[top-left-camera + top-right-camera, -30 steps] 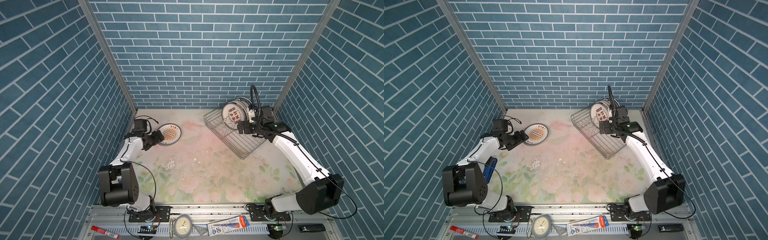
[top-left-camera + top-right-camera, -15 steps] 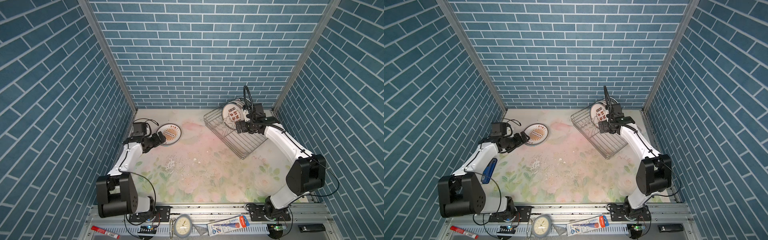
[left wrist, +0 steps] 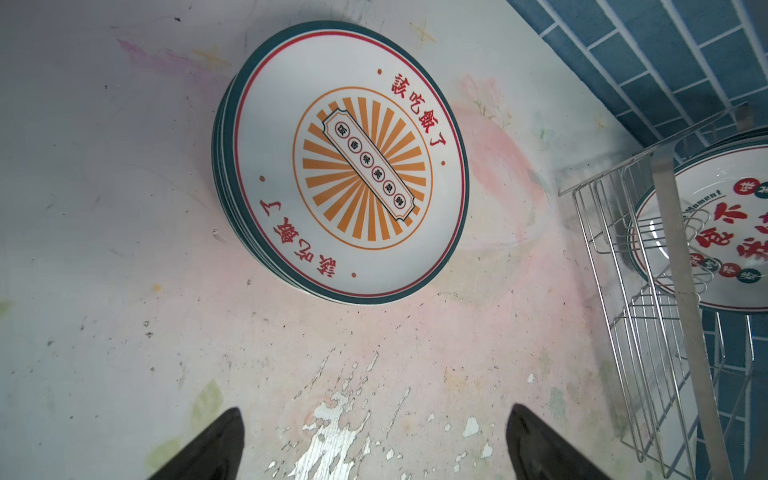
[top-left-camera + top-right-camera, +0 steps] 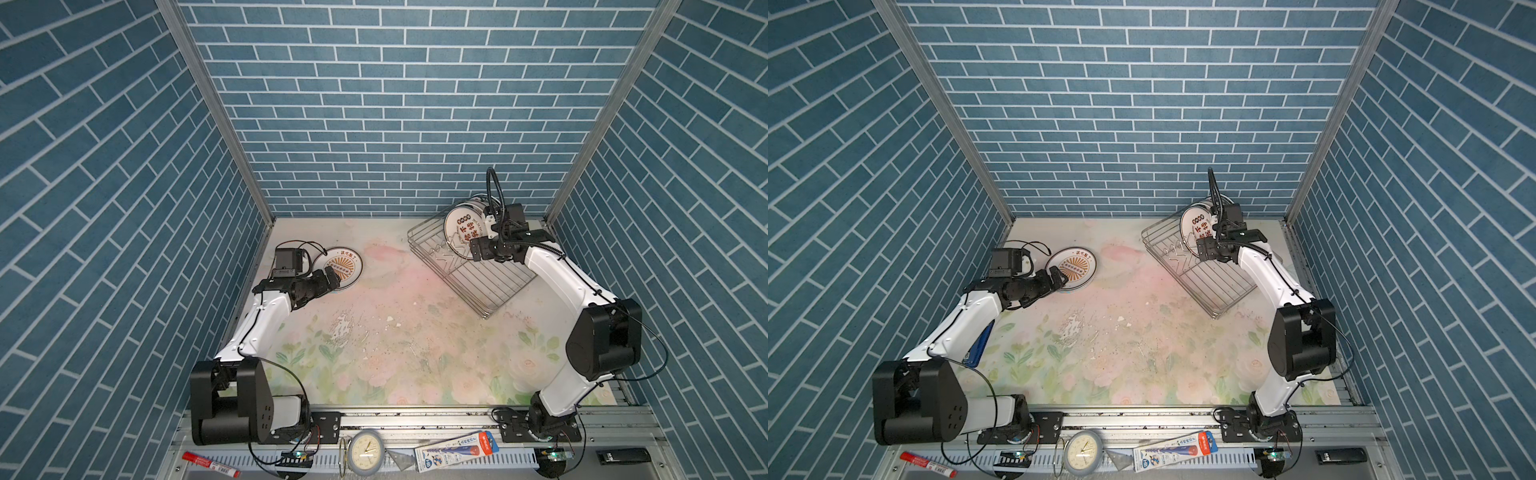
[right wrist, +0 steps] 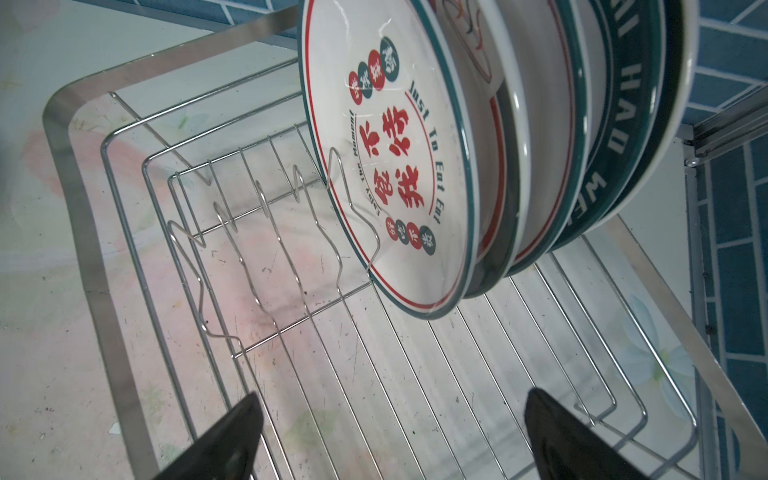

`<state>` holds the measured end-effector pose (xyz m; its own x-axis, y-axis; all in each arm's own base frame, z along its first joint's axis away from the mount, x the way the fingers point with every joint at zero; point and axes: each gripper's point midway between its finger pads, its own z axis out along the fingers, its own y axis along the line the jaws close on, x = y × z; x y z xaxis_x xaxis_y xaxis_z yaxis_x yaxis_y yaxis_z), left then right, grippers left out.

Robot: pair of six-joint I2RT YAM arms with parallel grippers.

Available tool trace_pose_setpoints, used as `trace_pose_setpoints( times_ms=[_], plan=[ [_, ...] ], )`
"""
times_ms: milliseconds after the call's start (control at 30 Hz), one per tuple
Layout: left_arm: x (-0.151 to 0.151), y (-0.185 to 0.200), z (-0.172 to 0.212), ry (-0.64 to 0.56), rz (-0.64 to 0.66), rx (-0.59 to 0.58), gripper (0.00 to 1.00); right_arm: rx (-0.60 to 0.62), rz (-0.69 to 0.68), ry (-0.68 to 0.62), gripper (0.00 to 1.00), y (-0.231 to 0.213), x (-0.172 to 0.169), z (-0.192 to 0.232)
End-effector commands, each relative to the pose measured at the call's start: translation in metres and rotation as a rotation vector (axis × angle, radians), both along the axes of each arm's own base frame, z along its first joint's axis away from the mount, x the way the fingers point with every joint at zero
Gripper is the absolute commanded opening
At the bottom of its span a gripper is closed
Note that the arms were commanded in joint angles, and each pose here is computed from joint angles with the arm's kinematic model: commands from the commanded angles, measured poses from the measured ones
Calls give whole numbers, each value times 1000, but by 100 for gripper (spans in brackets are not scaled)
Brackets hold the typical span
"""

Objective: Unload the plates from the dish rack
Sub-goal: 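Move the right gripper down to the outermost red-lettered plate in the rack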

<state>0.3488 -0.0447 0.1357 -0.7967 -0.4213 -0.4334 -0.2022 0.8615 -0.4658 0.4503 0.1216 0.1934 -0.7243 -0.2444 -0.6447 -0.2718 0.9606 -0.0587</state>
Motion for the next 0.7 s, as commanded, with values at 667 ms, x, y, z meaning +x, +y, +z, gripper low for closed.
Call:
trace_pose_setpoints(
  times_ms=[667],
  plan=[
    [-6,-6,9,-44,2,33,99,65,11,-28,74,2,39,2]
  ],
)
